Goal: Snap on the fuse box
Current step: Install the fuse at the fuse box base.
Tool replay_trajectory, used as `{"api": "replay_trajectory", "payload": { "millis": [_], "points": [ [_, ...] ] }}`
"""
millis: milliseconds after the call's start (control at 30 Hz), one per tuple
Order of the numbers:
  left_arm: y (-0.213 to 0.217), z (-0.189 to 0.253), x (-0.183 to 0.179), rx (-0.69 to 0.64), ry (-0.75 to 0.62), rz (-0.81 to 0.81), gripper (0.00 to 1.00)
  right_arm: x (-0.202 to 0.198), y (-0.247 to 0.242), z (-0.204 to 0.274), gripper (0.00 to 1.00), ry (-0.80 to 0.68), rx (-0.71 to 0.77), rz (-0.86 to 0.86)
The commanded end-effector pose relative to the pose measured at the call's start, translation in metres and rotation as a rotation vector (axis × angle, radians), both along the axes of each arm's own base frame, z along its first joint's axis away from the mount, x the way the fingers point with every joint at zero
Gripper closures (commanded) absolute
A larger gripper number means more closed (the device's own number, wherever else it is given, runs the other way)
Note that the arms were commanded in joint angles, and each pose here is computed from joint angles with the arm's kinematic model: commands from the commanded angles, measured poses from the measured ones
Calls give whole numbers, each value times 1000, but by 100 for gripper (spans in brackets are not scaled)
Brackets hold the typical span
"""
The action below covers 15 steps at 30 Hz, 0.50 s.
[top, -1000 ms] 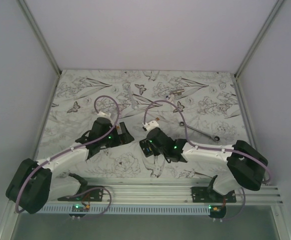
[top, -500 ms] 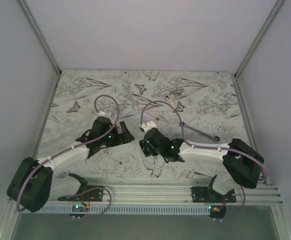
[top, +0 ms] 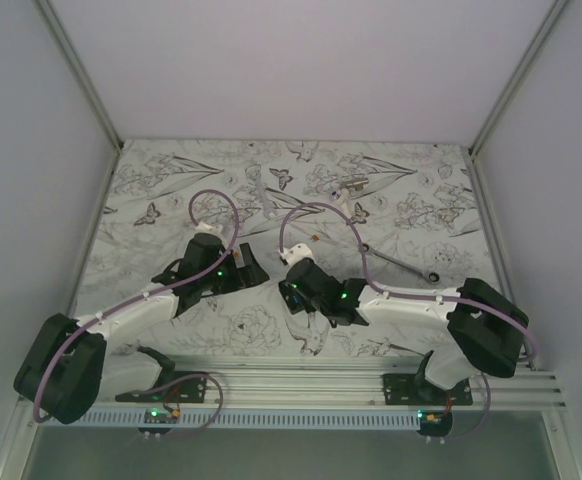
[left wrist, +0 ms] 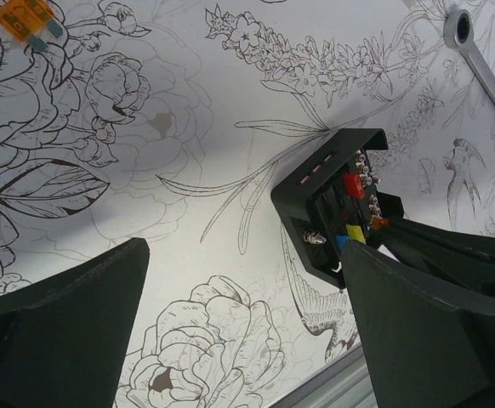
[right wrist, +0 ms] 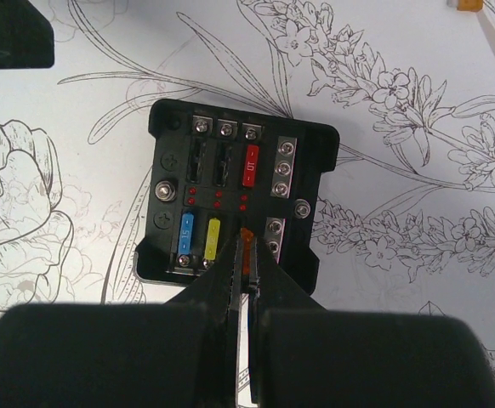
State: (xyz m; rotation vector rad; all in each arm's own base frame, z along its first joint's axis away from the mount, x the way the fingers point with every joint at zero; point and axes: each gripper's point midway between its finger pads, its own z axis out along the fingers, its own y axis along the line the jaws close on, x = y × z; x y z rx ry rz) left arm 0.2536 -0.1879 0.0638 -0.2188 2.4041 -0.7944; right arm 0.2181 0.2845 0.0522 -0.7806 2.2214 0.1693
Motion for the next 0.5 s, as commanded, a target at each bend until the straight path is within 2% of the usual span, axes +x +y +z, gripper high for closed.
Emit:
{"api": "replay_trajectory", "payload": {
  "millis": [0, 467],
  "points": [
    [-3, 6, 3, -20, 2, -4, 0, 7, 6, 21, 100, -58, 22, -12],
    [-3, 5, 2, -20, 6, -7, 0, 5, 15, 7, 100, -29, 33, 12]
  ]
}}
